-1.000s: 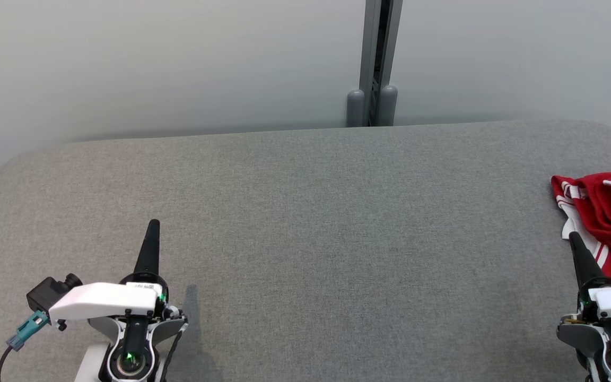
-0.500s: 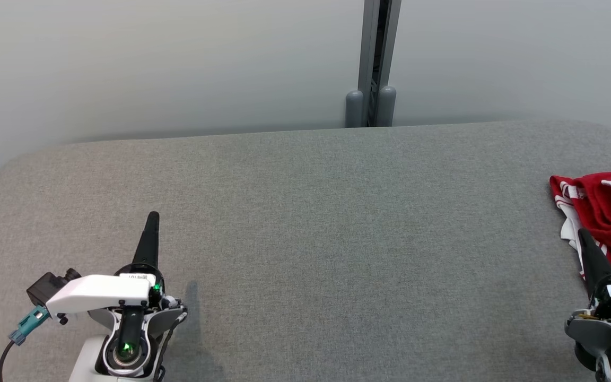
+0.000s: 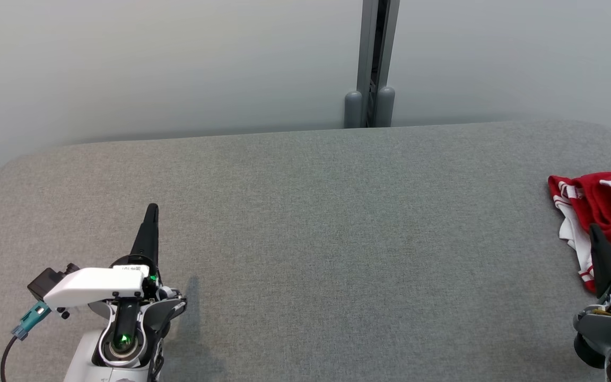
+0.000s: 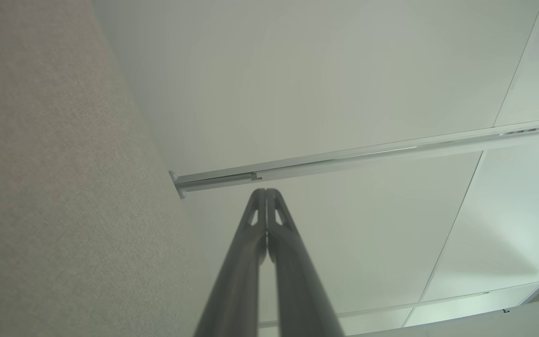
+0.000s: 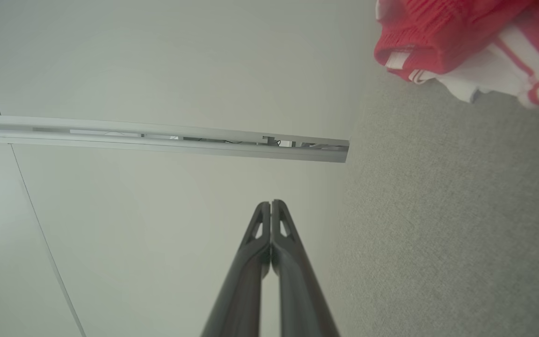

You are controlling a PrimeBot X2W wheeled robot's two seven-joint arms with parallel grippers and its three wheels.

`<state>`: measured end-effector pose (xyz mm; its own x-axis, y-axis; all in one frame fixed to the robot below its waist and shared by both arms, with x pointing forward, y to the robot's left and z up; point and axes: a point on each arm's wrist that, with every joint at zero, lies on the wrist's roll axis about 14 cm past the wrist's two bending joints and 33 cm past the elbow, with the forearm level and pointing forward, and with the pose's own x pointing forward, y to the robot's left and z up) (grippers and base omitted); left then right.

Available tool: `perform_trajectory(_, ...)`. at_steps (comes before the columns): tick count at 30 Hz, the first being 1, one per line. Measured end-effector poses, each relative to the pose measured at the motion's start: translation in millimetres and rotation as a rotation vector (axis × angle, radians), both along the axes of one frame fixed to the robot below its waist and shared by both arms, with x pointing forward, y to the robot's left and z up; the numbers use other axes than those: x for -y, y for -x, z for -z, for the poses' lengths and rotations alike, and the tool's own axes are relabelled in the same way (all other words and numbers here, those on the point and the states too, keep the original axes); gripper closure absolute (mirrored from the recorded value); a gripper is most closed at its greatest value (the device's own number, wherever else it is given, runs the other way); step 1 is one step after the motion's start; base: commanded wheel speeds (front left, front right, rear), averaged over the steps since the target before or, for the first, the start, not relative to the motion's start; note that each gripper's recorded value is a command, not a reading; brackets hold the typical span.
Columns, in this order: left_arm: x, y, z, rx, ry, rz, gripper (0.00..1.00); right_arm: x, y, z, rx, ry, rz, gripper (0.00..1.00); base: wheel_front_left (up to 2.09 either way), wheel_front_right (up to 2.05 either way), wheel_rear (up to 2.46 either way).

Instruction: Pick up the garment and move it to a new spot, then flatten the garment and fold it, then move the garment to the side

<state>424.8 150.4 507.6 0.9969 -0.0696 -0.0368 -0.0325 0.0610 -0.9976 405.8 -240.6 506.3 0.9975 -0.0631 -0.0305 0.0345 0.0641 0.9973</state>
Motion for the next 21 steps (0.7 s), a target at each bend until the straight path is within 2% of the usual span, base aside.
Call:
perform_trajectory(11, 1.2, -4.7, -4.7, 0.007, 0.063, 0.003, 1.0, 6.7, 0.4, -4.9, 0.027, -0.07, 0.011, 1.0, 0.0, 0.0, 0.0)
perform_trajectory(21, 1.3, -5.3, -5.7, 0.009, 0.066, 0.003, 1.0, 6.8, 0.2, -5.4, 0.029, -0.072, 0.011, 1.0, 0.0, 0.0, 0.0)
